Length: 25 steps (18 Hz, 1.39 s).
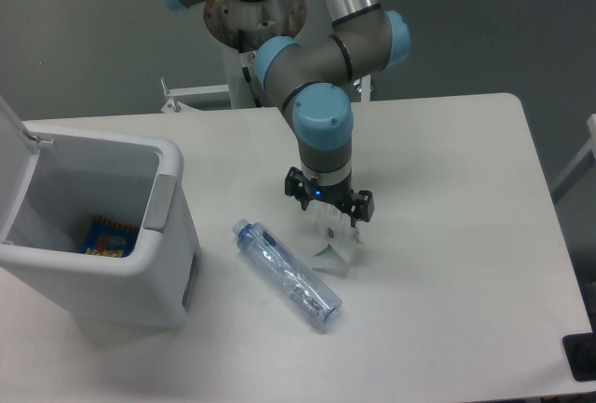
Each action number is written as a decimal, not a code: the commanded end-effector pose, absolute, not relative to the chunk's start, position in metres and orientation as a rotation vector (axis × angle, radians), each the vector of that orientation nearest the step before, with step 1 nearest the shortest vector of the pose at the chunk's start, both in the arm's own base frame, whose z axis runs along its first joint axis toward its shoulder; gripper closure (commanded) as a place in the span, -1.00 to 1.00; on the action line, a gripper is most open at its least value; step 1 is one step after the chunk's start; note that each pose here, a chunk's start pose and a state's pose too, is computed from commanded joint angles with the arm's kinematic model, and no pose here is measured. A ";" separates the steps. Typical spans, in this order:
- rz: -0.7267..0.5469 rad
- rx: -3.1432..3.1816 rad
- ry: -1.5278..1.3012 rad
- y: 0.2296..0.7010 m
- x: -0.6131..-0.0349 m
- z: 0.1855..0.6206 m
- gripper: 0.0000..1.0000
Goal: Place the trash in the trash can
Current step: 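Lower the gripper and close it on the crumpled white wrapper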
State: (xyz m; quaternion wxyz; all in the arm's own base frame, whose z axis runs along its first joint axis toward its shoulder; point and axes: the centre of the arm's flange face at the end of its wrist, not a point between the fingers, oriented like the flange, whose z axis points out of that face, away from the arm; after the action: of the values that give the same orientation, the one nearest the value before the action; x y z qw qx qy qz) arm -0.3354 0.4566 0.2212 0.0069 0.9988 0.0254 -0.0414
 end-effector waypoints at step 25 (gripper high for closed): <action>-0.111 3.287 0.544 0.470 -0.390 0.277 1.00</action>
State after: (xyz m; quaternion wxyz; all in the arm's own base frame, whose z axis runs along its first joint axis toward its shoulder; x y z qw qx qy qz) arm -0.3898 0.4700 0.2775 -0.0960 0.9815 0.1624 -0.0332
